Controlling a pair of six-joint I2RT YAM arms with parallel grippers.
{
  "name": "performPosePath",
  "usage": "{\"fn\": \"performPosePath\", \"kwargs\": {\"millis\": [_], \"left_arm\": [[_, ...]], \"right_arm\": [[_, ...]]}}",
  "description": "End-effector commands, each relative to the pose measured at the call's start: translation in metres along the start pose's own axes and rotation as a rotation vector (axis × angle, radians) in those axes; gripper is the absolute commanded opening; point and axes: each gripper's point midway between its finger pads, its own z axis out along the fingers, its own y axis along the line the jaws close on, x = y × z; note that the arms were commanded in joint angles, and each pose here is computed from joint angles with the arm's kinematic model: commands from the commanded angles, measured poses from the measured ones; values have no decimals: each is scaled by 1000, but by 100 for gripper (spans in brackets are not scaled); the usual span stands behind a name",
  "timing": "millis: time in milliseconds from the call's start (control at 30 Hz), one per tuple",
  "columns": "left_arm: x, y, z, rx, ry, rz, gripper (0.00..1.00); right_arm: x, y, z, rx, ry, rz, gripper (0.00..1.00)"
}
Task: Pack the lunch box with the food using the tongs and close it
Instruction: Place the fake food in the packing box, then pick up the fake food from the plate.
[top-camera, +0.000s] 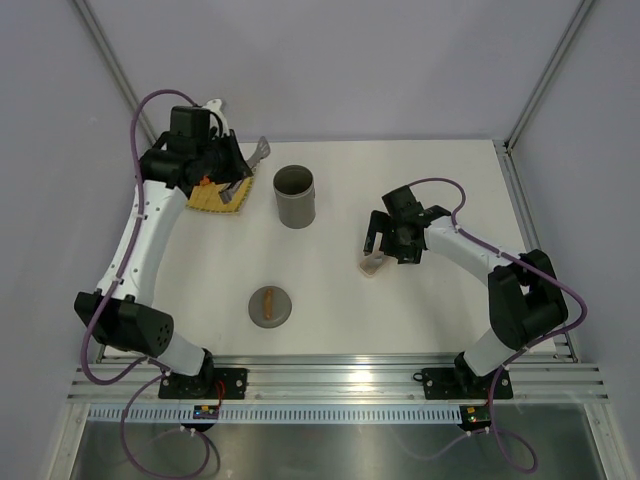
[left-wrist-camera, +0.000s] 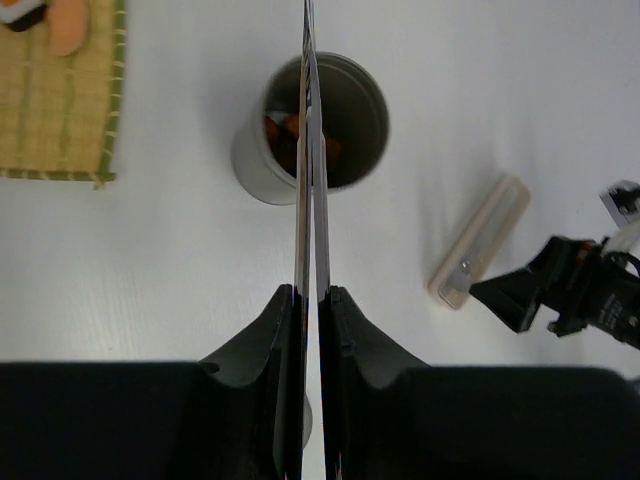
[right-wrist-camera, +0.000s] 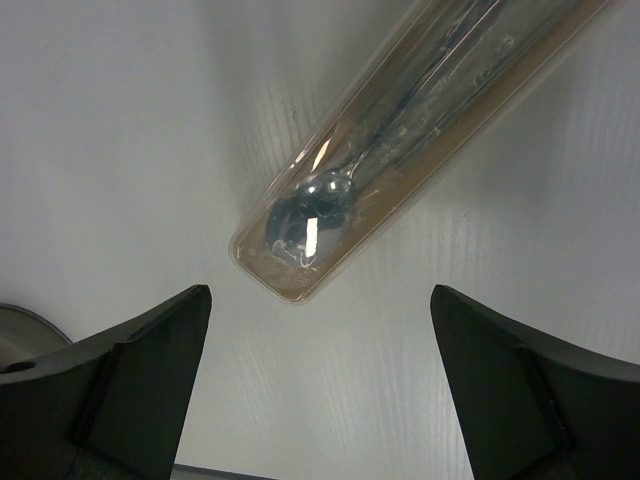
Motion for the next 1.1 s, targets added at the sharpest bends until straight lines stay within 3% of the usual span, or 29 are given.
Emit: {"fn": "performPosePath", "kwargs": {"millis": [0, 167, 300, 600, 867, 1067], "left_arm": [[-30, 46, -6, -107, -82, -82, 3], [-31, 101, 26, -268, -35, -172, 9], [-38, 117, 50, -317, -23, -189, 26], [-45, 155, 91, -465, -15, -240, 28], [-43, 165, 116, -482, 13, -260, 41], [-39, 179, 125, -523, 18, -271, 44]], "right_arm": [[-10, 10, -5, -17, -32, -10, 99], [-11, 11, -5, -15, -30, -14, 99], [-13, 11, -4, -13, -29, -22, 100], [-16, 12, -1, 6, -20, -38, 100], [-15, 13, 5, 8, -9, -40, 100], [-15, 12, 7, 10, -4, -42, 100]]}}
